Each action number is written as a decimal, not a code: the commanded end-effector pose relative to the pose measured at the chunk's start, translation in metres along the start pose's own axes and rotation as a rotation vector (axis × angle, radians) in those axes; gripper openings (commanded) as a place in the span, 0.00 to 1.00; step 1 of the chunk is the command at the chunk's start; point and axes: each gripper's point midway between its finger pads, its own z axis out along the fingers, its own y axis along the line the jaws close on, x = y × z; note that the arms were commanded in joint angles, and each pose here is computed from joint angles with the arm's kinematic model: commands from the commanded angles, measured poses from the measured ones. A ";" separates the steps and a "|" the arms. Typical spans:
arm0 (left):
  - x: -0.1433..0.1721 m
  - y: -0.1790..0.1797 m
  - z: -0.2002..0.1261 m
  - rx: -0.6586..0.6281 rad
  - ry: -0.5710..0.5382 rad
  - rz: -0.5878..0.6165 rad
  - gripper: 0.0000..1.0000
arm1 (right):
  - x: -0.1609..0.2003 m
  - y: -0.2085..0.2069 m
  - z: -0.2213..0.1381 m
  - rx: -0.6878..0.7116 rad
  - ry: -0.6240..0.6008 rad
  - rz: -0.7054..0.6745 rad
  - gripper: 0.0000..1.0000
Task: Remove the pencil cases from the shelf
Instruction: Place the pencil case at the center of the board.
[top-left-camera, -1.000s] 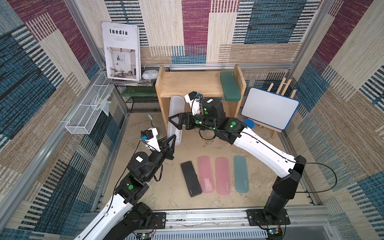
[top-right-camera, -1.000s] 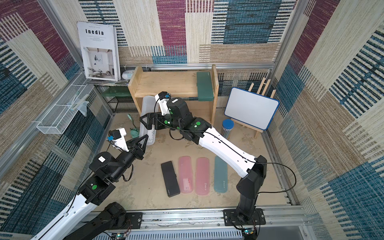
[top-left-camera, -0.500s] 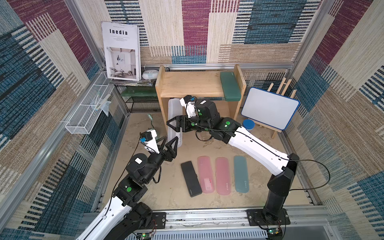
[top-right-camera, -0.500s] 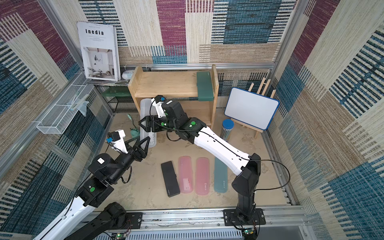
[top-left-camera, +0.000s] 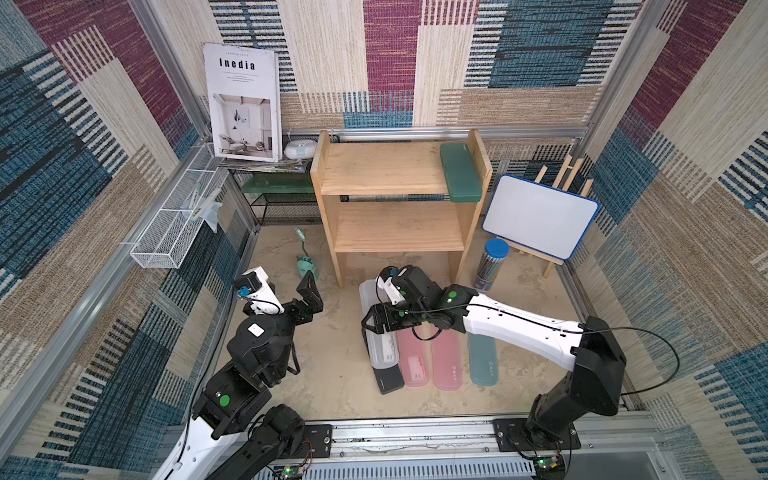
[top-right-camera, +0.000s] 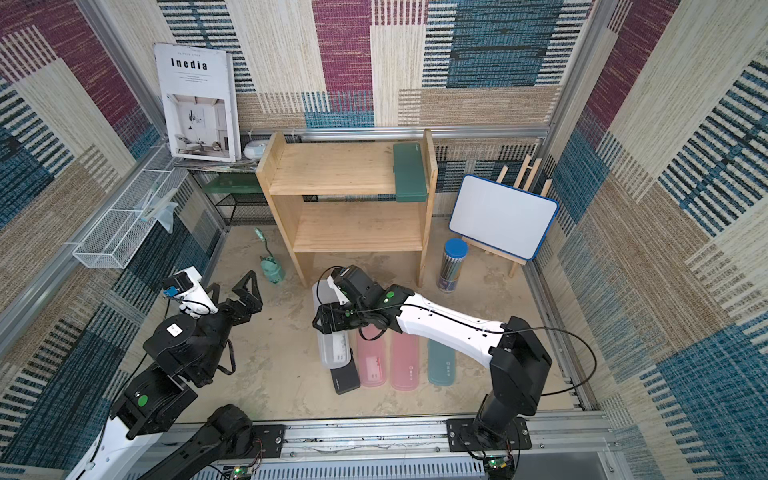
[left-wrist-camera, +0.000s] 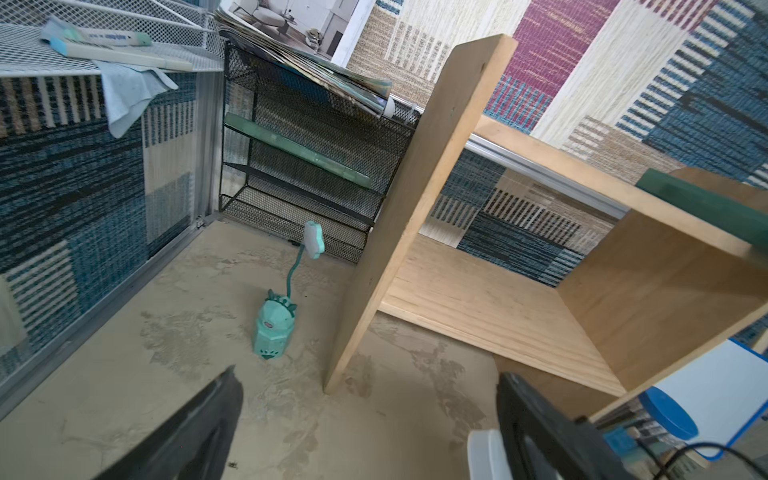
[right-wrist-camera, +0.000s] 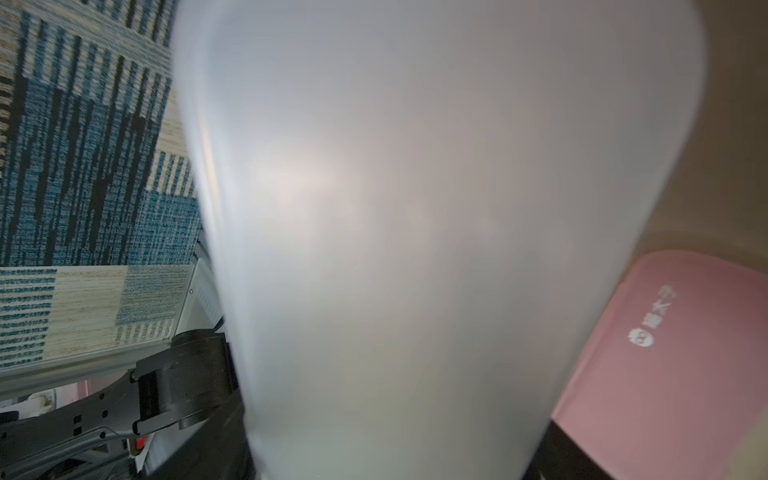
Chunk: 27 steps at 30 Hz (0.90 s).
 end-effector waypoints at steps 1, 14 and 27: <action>0.005 0.008 0.001 -0.050 0.023 0.024 0.99 | -0.008 0.038 0.020 -0.101 -0.003 0.000 0.76; 0.036 0.022 0.003 -0.091 0.091 0.025 0.99 | 0.016 0.007 0.140 0.077 0.222 0.066 0.78; 0.053 0.023 0.009 -0.096 0.128 0.026 0.99 | 0.018 -0.011 0.180 0.159 0.258 0.164 0.80</action>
